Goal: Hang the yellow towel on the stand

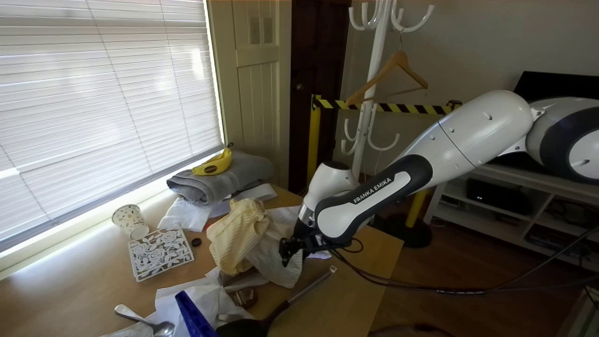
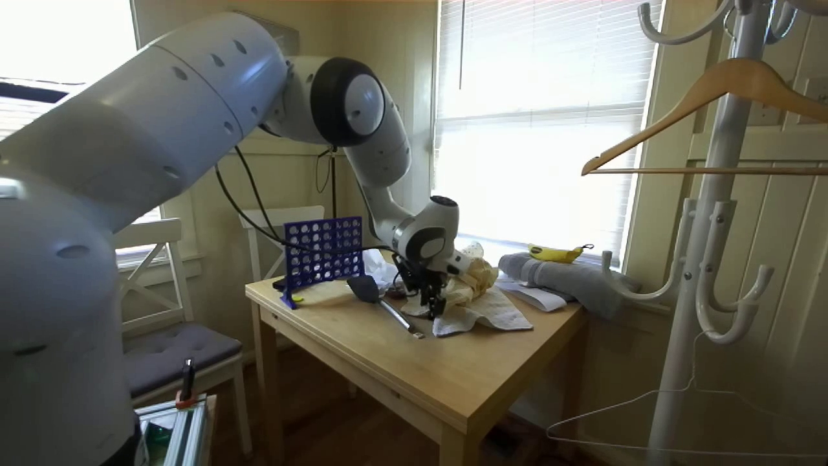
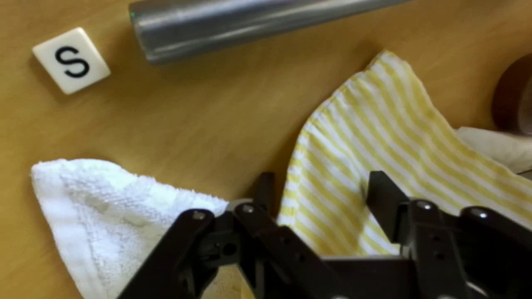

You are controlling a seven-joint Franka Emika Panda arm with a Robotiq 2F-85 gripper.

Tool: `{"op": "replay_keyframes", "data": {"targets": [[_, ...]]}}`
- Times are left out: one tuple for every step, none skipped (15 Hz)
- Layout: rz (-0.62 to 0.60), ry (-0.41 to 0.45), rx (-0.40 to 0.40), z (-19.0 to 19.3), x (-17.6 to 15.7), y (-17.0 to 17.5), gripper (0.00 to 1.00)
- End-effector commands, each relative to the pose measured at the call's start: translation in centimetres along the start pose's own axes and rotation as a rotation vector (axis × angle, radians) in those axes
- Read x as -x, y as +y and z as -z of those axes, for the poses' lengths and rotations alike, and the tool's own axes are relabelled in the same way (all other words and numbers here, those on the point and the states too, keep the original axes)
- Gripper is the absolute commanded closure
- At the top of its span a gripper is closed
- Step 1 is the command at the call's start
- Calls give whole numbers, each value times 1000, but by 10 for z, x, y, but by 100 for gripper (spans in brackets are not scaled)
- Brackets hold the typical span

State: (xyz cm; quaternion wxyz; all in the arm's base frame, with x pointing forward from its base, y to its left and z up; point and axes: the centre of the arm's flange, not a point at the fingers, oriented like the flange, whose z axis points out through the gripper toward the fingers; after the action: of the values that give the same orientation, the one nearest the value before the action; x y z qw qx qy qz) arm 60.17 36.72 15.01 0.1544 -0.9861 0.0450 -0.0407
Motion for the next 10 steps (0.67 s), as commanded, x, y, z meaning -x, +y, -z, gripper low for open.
{"op": "replay_keyframes", "data": {"targets": [[-12, 13, 29, -1, -6, -9, 69], [-15, 13, 29, 1, -5, -10, 76], [-17, 12, 28, 3, -4, -11, 84], [-16, 9, 21, 7, 0, -13, 90], [-13, 7, 18, 9, 3, -15, 99], [-12, 6, 15, 14, 6, -16, 99], [-9, 6, 13, 16, 9, -18, 100], [-1, 10, 13, 21, 11, -20, 100], [19, 30, 27, 29, 14, -21, 100], [32, 54, 49, 38, 16, -21, 100]]}}
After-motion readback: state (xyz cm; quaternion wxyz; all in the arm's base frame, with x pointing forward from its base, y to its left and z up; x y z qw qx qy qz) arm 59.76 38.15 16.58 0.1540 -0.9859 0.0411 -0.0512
